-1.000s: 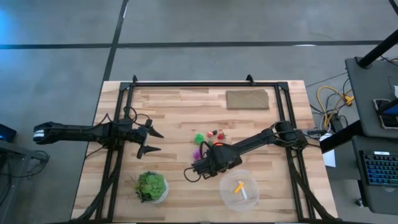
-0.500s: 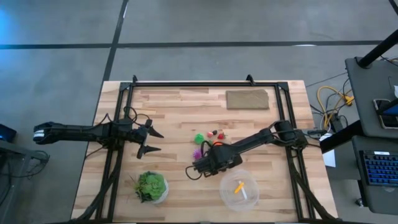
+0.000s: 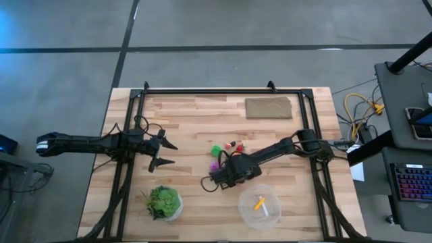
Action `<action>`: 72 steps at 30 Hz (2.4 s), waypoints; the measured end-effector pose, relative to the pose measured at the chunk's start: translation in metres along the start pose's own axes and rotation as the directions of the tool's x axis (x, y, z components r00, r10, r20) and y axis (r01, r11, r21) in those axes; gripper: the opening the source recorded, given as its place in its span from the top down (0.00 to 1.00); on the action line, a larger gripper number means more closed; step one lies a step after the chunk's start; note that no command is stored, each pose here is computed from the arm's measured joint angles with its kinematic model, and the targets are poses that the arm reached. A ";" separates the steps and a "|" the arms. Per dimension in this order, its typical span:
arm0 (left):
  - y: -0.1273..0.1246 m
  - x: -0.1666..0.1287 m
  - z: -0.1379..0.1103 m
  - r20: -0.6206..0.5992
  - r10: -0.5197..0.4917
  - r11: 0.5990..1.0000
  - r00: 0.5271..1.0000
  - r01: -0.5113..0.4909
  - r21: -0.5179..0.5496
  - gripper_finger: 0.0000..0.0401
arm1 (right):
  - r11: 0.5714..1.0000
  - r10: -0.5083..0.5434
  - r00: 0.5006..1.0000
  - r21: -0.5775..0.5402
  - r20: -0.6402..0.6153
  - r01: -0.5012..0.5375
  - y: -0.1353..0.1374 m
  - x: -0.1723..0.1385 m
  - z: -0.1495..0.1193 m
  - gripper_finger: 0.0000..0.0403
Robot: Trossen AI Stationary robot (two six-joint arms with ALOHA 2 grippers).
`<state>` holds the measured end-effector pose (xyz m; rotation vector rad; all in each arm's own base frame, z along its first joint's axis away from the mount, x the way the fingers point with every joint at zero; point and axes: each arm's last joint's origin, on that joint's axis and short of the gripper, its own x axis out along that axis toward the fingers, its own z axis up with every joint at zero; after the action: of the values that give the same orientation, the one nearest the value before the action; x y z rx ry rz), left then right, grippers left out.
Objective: Pick and placing Produce into tupperware
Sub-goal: Put the bottom pink peach into the transparent container
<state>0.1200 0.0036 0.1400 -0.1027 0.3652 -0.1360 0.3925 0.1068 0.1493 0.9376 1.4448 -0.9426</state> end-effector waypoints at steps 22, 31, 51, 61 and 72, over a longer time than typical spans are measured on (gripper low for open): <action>0.000 0.000 0.000 -0.001 0.000 1.000 1.000 0.000 0.000 0.29 | 0.999 0.013 1.000 -0.035 -0.017 -0.014 0.001 0.002 -0.006 0.68; 0.000 0.000 0.000 -0.001 0.000 1.000 1.000 0.000 0.000 0.29 | 0.999 0.016 1.000 -0.050 -0.026 -0.017 0.001 0.002 -0.006 0.74; 0.000 0.000 0.000 0.000 0.000 1.000 1.000 0.000 0.000 0.29 | 0.990 0.073 0.997 -0.120 -0.041 -0.077 -0.019 -0.143 -0.040 0.72; 0.000 0.000 0.000 0.000 0.000 1.000 1.000 0.000 0.000 0.29 | 0.999 0.012 0.994 -0.040 -0.105 -0.016 -0.028 -0.140 -0.099 0.72; 0.000 0.000 0.000 0.000 0.000 1.000 1.000 0.000 0.000 0.29 | 0.998 0.061 0.991 0.012 -0.116 -0.060 -0.016 -0.062 -0.106 0.70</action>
<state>0.1200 0.0035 0.1400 -0.1025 0.3653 -0.1361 0.3438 0.1970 0.2190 1.0512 1.5026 -0.8621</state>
